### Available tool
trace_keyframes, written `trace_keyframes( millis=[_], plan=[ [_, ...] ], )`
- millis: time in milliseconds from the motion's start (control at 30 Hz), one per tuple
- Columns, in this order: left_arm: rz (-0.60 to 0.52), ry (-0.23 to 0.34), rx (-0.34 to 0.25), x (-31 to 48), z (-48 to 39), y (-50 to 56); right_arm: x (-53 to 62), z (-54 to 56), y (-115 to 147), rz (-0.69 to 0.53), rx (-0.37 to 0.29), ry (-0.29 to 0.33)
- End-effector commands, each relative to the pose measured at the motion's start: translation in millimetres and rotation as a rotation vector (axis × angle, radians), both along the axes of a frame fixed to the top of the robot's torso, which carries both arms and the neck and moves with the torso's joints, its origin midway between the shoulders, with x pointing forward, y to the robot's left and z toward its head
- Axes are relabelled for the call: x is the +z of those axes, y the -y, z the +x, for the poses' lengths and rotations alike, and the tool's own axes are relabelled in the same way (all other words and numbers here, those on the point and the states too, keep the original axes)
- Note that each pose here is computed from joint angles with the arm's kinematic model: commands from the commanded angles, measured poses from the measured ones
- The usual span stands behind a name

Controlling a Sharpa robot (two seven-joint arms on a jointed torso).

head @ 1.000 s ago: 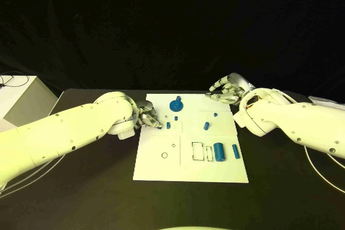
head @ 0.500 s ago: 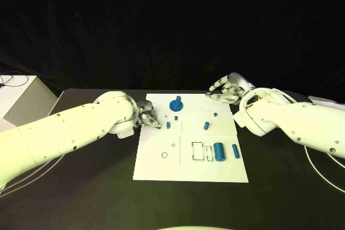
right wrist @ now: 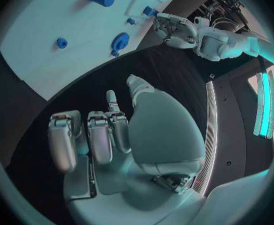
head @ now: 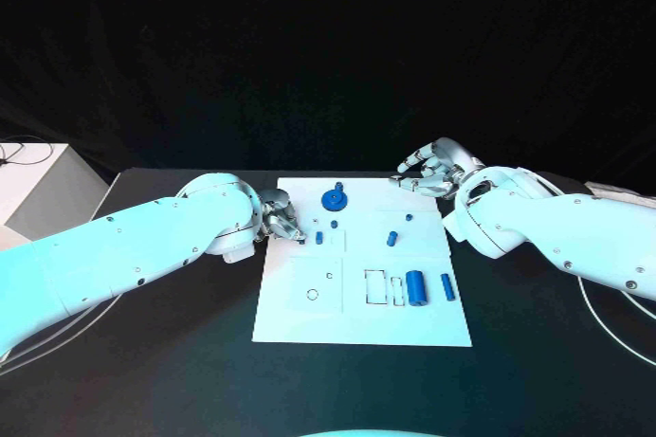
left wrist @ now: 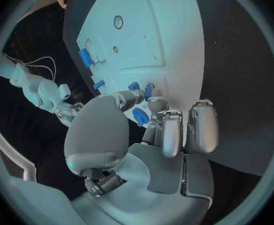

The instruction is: Assemble the parts on the task board

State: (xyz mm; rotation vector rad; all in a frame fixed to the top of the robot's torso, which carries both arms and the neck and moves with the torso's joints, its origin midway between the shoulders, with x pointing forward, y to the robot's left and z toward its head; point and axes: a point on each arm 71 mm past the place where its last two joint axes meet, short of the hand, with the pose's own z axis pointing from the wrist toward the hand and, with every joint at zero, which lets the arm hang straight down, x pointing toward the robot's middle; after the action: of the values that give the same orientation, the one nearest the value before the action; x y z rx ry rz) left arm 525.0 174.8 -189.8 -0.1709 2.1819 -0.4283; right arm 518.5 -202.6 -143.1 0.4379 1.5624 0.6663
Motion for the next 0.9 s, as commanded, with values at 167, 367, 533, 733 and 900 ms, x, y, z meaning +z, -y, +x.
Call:
trace_keyframes(
  millis=[167,367,533,733,900],
  plan=[
    [-0.007,-0.013,0.005,-3.0,1.5,1.5,0.4,-0.7,-1.5,-0.008,0.010,0.005],
    [-0.002,-0.022,0.007,-6.5,1.8,0.8,0.3,-0.9,-1.4,-0.009,0.011,0.004],
    [-0.001,-0.024,0.006,-7.6,1.6,1.4,0.3,-1.0,-1.4,-0.009,0.011,0.004],
    [0.001,-0.027,0.003,-8.0,1.2,2.0,0.3,-1.0,-1.3,-0.009,0.011,0.004],
    [0.003,-0.030,-0.002,-8.1,0.5,2.9,0.3,-1.0,-1.2,-0.009,0.011,0.004]
  ],
)
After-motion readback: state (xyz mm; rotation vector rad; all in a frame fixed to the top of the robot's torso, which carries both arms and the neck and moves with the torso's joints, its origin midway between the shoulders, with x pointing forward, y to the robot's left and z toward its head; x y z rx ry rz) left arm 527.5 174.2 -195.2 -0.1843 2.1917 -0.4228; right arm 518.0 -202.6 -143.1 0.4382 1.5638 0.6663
